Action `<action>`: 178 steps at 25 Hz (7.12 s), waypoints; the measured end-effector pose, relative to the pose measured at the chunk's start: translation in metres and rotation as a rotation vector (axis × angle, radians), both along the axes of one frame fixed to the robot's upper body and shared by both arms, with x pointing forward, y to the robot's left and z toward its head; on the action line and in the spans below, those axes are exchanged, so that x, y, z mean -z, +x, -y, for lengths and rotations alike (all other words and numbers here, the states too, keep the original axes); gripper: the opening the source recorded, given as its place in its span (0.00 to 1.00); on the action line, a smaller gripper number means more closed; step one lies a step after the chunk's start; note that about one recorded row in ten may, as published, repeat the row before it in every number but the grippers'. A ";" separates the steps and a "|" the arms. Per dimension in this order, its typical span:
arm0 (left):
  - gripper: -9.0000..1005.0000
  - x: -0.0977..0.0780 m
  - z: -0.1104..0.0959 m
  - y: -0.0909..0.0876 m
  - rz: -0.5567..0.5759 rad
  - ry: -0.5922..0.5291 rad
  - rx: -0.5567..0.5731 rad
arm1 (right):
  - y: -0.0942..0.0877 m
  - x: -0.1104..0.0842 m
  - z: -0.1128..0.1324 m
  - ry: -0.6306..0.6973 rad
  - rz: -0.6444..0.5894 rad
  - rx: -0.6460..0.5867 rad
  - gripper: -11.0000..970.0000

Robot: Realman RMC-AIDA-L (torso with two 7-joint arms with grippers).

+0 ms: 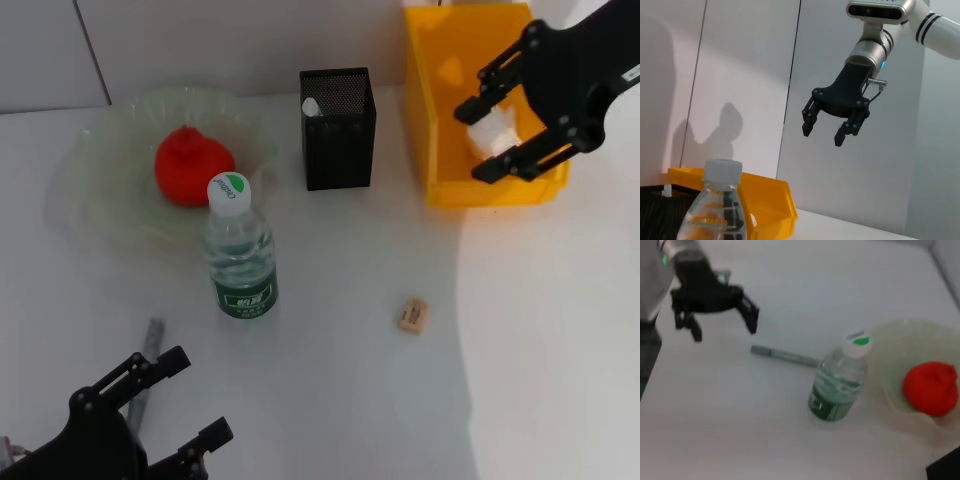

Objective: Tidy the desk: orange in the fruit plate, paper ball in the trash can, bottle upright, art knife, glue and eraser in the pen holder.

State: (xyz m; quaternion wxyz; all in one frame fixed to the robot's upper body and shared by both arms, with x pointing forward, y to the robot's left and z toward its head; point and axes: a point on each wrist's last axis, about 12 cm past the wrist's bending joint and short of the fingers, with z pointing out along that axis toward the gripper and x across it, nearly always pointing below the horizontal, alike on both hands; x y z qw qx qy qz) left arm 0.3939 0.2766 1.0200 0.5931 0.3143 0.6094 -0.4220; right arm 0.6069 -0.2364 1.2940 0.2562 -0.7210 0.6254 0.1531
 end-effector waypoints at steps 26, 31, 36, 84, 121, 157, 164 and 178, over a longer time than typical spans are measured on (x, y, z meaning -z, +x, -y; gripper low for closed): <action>0.81 0.002 0.011 0.021 -0.052 -0.003 -0.039 | 0.001 0.089 -0.107 -0.574 0.095 -0.566 0.63; 0.81 0.002 0.010 0.025 -0.065 0.001 -0.042 | 0.003 0.097 -0.115 -0.578 0.131 -0.565 0.64; 0.81 0.003 0.010 0.026 -0.073 0.012 -0.051 | 0.000 0.108 -0.123 -0.591 0.154 -0.588 0.65; 0.81 0.003 0.019 0.049 -0.114 0.032 -0.047 | 0.000 0.158 -0.119 -0.553 0.205 -0.872 0.70; 0.81 0.002 0.023 0.051 -0.109 0.034 -0.033 | 0.000 0.166 -0.120 -0.560 0.220 -0.860 0.43; 0.81 0.001 0.026 0.048 -0.104 0.038 0.017 | 0.014 0.099 -0.110 -0.332 0.213 -0.436 0.28; 0.81 0.000 0.027 0.038 -0.104 0.030 0.088 | 0.018 0.050 -0.071 -0.004 0.254 -0.087 0.28; 0.81 -0.003 0.022 0.025 -0.094 0.028 0.183 | 0.003 0.082 -0.009 0.697 0.252 0.529 0.28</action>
